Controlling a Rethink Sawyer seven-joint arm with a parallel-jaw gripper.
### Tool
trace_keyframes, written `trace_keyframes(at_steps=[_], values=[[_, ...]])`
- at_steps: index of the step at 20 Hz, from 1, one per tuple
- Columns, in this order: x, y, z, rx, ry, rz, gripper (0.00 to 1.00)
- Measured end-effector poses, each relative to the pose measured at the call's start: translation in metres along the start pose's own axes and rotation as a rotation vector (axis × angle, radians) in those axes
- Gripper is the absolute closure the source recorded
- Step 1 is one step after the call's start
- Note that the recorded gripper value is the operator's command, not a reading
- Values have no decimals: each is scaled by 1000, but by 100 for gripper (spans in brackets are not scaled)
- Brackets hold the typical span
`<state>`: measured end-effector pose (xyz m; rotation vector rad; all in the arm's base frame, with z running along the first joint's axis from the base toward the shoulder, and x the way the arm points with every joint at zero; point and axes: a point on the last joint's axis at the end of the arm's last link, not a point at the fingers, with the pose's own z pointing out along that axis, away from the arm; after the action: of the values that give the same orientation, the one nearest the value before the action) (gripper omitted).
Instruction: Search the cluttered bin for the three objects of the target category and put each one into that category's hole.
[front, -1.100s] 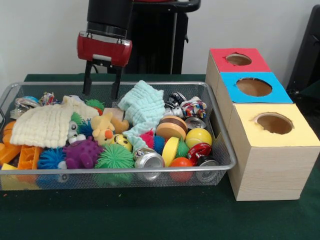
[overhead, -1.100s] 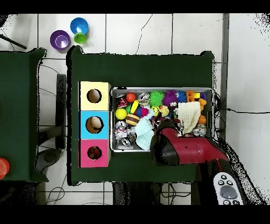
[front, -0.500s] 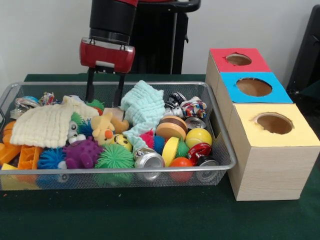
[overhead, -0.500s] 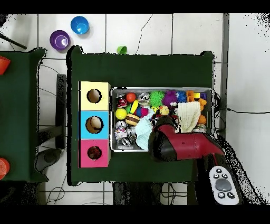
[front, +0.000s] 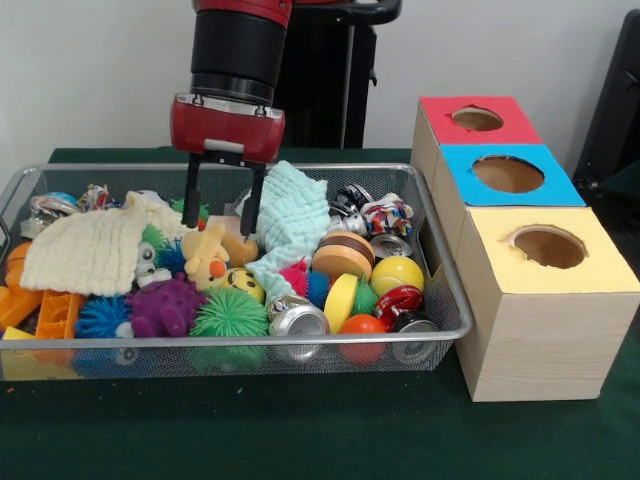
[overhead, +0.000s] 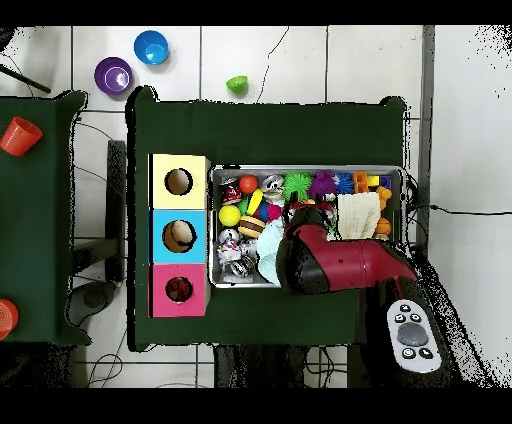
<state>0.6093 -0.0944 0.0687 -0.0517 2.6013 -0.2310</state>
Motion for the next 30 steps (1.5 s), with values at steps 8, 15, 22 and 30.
trace_keyframes(at_steps=[8,15,22,30], values=[[-10,-31,7,32,-22,31,0],[0,-47,12,48,-6,53,0],[31,-44,25,52,44,42,0],[52,-34,38,35,18,27,0]])
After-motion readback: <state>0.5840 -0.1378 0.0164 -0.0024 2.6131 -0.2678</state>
